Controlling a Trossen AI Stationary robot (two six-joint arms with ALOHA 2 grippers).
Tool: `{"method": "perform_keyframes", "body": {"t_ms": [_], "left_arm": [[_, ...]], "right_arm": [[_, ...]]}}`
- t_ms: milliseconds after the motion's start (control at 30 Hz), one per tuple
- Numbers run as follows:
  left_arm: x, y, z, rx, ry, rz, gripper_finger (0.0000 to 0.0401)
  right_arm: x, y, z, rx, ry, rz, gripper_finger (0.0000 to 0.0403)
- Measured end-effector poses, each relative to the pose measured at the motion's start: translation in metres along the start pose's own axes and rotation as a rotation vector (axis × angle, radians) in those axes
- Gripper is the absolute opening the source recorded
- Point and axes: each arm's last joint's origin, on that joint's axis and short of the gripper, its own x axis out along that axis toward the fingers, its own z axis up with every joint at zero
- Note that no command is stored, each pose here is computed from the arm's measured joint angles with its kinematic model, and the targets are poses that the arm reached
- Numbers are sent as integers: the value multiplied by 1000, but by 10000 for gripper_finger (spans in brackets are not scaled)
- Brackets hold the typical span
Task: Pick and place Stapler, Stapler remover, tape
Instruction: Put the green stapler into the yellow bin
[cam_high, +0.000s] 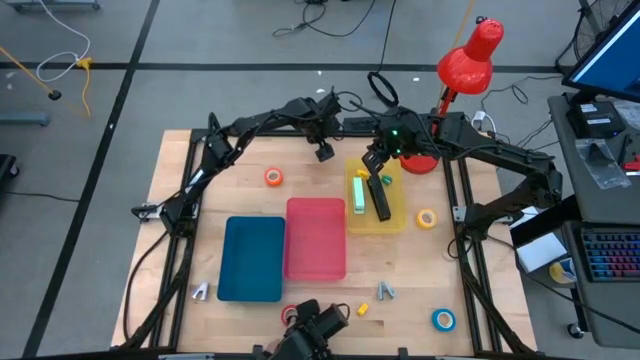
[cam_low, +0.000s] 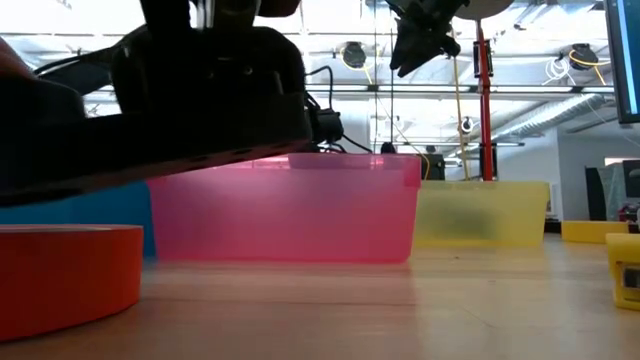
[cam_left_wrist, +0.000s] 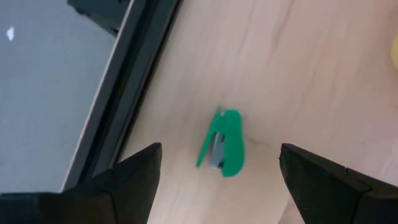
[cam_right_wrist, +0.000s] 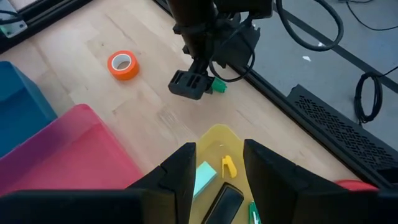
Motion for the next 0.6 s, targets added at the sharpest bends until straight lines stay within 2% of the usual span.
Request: {"method": "perform_keyframes", "body": {"t_ms": [267, 600], "left_arm": [[0, -1, 0, 35, -5, -14, 315], [0, -5, 2, 77, -12, -34, 231]], "right_arm": [[0, 1, 0, 10, 6, 18, 125], [0, 2, -1, 40, 22, 62, 125]]}}
